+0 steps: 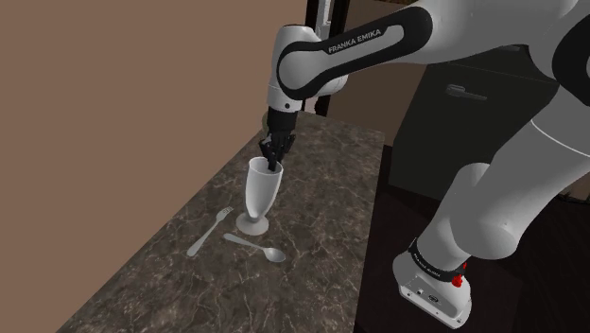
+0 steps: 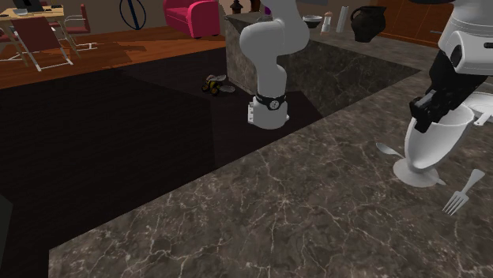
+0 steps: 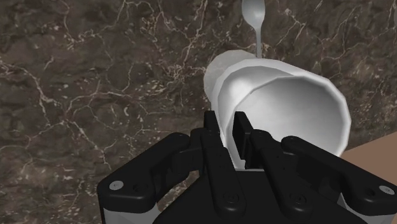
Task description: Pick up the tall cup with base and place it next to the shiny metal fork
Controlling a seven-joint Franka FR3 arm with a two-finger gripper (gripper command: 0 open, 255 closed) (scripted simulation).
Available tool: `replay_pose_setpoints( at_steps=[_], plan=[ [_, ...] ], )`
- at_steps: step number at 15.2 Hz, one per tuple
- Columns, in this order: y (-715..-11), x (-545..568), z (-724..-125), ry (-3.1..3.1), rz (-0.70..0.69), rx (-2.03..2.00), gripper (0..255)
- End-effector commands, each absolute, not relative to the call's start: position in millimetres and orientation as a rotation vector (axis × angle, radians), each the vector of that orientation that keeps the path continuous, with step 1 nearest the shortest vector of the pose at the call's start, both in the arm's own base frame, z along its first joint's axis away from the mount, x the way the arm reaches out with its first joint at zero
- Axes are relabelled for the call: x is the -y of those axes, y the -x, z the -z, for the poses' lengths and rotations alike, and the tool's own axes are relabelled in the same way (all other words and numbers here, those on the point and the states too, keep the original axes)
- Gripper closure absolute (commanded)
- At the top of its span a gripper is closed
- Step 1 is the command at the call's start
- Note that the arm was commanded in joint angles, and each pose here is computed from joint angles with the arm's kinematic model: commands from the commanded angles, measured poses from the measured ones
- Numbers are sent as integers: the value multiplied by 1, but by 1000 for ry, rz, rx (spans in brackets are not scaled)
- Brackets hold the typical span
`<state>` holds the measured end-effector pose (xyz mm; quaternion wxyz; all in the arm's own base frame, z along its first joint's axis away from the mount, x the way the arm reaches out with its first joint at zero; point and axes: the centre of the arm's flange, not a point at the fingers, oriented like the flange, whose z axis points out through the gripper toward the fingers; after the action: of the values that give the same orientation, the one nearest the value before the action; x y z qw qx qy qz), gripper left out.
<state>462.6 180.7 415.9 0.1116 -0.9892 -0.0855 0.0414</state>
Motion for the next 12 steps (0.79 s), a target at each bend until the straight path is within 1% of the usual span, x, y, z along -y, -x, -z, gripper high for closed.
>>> replay_pose_setpoints(
  at_steps=[1, 2, 3, 8, 12],
  plan=[
    [-463, -181, -416, 2904, -120, 251, 255],
    [-463, -181, -416, 2904, -120, 251, 255],
    [-463, -181, -416, 2904, -120, 251, 0],
    [-463, -181, -416, 2904, -120, 251, 0],
    [-468, -170, -465, 2904, -120, 251, 0]
  ],
)
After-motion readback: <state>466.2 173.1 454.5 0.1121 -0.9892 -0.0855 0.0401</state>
